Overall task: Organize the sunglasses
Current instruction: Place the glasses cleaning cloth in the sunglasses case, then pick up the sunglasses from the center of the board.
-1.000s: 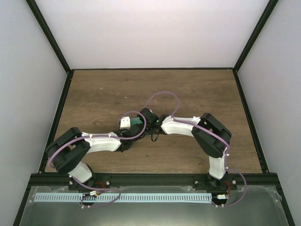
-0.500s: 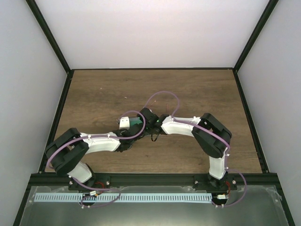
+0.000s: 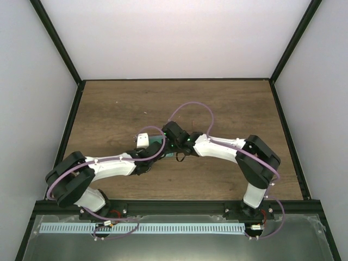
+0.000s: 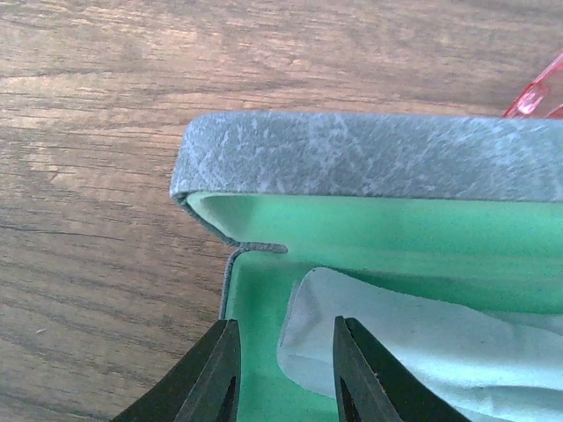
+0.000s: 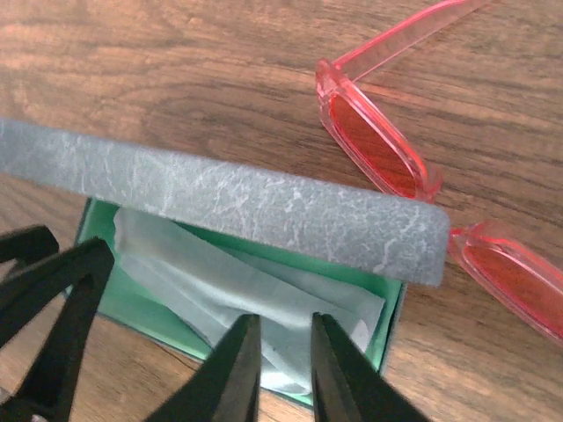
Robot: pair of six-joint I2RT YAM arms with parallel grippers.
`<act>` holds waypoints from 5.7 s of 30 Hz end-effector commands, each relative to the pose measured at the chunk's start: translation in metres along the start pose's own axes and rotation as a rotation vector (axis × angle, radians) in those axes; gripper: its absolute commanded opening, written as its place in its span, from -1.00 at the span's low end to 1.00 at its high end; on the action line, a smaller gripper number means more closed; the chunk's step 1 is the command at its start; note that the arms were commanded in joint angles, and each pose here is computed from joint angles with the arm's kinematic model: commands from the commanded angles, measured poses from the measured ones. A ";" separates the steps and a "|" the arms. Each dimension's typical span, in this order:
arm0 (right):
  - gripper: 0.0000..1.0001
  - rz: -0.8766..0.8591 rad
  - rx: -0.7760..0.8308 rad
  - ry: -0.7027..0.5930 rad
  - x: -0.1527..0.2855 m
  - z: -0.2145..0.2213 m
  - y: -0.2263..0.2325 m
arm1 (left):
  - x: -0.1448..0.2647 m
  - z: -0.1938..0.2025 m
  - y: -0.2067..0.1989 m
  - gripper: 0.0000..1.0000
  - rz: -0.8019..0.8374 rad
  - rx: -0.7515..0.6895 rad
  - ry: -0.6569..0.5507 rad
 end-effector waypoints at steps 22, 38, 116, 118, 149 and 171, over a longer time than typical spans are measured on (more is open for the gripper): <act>-0.99 -0.007 0.009 0.080 -0.035 0.021 -0.007 | -0.019 0.008 -0.013 -0.38 0.186 0.000 0.079; -0.55 0.018 -0.087 -0.214 0.060 -0.014 -0.040 | 0.005 -0.011 -0.006 0.09 0.274 0.053 0.019; -0.37 0.092 -0.318 -0.291 0.070 -0.094 -0.131 | 0.095 -0.051 -0.018 0.68 0.489 0.266 -0.212; -0.54 0.099 -0.332 -0.237 0.051 -0.104 -0.129 | 0.097 -0.048 -0.007 0.70 0.462 0.259 -0.227; 0.02 0.279 -0.301 0.021 -0.012 -0.074 -0.116 | 0.120 -0.030 0.064 0.97 0.371 0.352 -0.349; -0.48 0.267 -0.281 0.074 -0.036 -0.067 -0.113 | 0.117 -0.026 0.064 0.98 0.368 0.346 -0.346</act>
Point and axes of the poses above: each gripper's point midway between its finger pads, its own x axis back along the fingers, its own y axis along the line the jaws close on, z = x × y, the point moved 10 cm from there along x, back along the fingers, and after that the axes turned 12 degrees about -x, right-handed, at the moved point
